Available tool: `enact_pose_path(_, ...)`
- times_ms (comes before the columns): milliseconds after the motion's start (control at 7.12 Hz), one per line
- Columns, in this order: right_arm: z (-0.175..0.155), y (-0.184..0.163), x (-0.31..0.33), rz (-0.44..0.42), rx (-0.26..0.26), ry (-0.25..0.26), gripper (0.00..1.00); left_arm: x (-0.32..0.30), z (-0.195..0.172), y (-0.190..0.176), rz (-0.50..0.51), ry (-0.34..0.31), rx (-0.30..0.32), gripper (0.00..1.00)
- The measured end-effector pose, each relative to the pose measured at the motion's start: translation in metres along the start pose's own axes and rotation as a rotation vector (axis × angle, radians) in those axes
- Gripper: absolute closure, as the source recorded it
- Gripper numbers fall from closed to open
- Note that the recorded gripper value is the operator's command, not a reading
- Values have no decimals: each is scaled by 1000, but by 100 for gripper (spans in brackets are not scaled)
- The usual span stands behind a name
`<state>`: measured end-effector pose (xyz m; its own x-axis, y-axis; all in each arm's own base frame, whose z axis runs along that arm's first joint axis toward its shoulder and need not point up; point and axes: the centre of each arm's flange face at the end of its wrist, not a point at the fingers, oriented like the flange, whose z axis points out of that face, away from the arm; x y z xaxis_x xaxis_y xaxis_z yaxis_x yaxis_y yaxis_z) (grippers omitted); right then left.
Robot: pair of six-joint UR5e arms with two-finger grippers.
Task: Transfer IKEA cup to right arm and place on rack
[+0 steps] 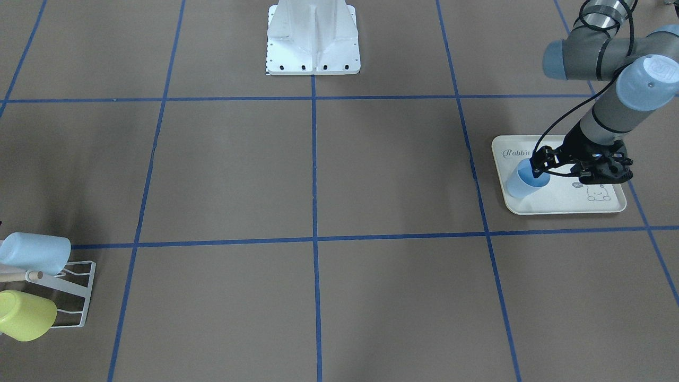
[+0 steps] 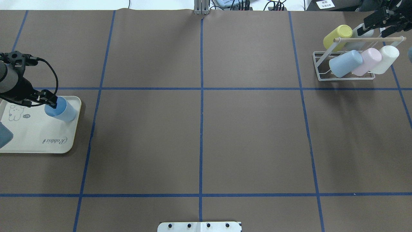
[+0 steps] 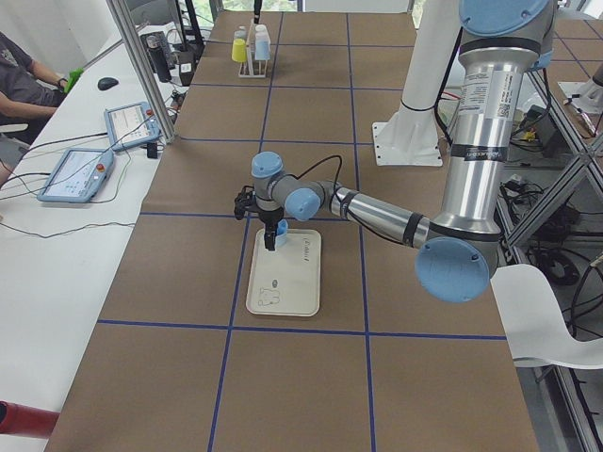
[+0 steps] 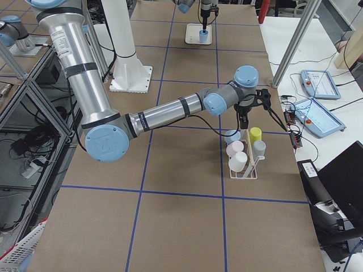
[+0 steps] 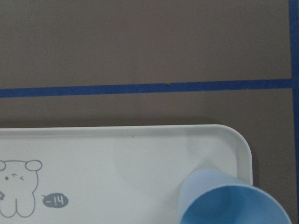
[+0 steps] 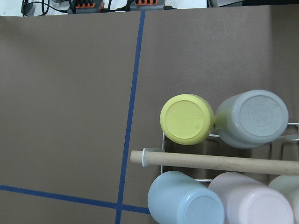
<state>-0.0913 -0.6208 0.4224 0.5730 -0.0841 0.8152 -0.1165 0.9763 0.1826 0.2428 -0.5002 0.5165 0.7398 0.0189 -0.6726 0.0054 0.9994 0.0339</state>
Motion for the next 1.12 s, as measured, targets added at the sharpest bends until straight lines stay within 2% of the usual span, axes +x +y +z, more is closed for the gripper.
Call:
enact_pose_path(281,0,1,-1,-2,-1,-1,2,-1,4,0,-7,10,-17,94)
enact_pose_path(421,1,1,-2,-3,-1,-1,2,2,4,2,-13,31,-35,100)
enact_pose_path(842,3,1,-4,-4,-5,-1,2,9,-5,8,-20,85,-70,100)
enact_pose_path(1123,5,1,-5,-4,-8,-1,2,12,-24,10,-19,109,-60,100)
